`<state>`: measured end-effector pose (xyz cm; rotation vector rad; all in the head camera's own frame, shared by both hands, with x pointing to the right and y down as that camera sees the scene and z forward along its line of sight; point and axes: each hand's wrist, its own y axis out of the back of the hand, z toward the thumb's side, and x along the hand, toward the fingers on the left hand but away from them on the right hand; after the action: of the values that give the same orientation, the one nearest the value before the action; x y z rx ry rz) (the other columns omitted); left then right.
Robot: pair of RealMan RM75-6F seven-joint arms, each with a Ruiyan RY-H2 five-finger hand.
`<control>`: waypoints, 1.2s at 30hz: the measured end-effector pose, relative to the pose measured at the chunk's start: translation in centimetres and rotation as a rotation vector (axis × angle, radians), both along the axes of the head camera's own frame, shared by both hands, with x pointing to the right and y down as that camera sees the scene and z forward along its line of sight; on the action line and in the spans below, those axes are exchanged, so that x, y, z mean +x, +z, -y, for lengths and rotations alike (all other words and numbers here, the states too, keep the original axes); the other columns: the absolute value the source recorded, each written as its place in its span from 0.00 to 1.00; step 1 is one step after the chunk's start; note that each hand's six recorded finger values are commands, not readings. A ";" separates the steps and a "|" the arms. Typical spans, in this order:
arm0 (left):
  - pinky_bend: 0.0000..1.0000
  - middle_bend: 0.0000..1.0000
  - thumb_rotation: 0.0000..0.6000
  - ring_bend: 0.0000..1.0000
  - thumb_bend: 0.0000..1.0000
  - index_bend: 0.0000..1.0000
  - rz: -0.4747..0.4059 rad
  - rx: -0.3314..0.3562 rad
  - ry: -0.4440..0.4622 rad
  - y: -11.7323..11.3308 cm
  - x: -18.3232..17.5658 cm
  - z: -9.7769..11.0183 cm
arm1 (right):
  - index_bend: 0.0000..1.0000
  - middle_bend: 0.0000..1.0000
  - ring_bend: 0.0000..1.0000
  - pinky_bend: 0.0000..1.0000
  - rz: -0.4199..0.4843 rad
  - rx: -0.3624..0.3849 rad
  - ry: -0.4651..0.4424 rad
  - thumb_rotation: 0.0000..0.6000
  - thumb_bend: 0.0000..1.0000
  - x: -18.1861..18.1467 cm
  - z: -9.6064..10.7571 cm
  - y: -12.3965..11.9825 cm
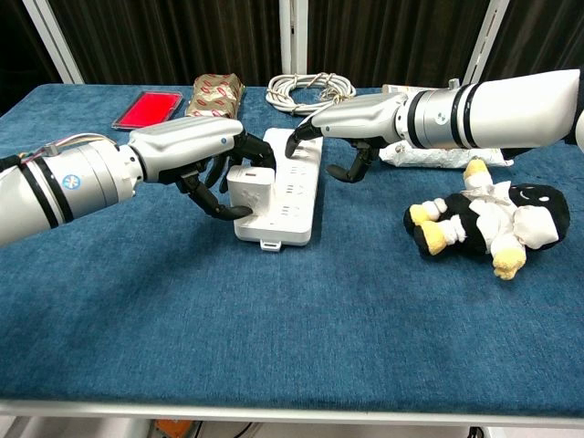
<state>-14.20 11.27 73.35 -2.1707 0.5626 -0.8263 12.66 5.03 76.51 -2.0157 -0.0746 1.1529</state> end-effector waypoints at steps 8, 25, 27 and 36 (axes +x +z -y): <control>0.65 0.73 1.00 0.61 0.54 0.67 -0.042 0.014 -0.036 0.0 -0.6 0.2 | 0.17 0.15 0.00 0.00 -0.004 0.002 -0.009 1.00 0.55 -0.2 -0.1 0.0; 0.67 0.74 1.00 0.62 0.56 0.69 -0.121 0.023 -0.088 -0.2 -0.9 0.2 | 0.17 0.16 0.00 0.00 -0.014 0.007 -0.022 1.00 0.55 -0.4 -0.3 0.1; 0.67 0.74 1.00 0.62 0.56 0.69 -0.131 0.026 -0.095 -0.3 -1.0 0.2 | 0.17 0.16 0.00 0.00 -0.012 0.008 -0.023 1.00 0.55 -0.4 -0.3 0.0; 0.63 0.69 1.00 0.56 0.56 0.63 -0.180 0.105 -0.200 -2.0 -3.7 1.3 | 0.17 0.16 0.00 0.00 0.038 0.040 0.001 1.00 0.54 -0.4 0.5 -1.7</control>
<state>-17.94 9.94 71.35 -2.1286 0.9055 -0.6918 12.25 4.53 74.79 -2.0027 -0.1172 1.1053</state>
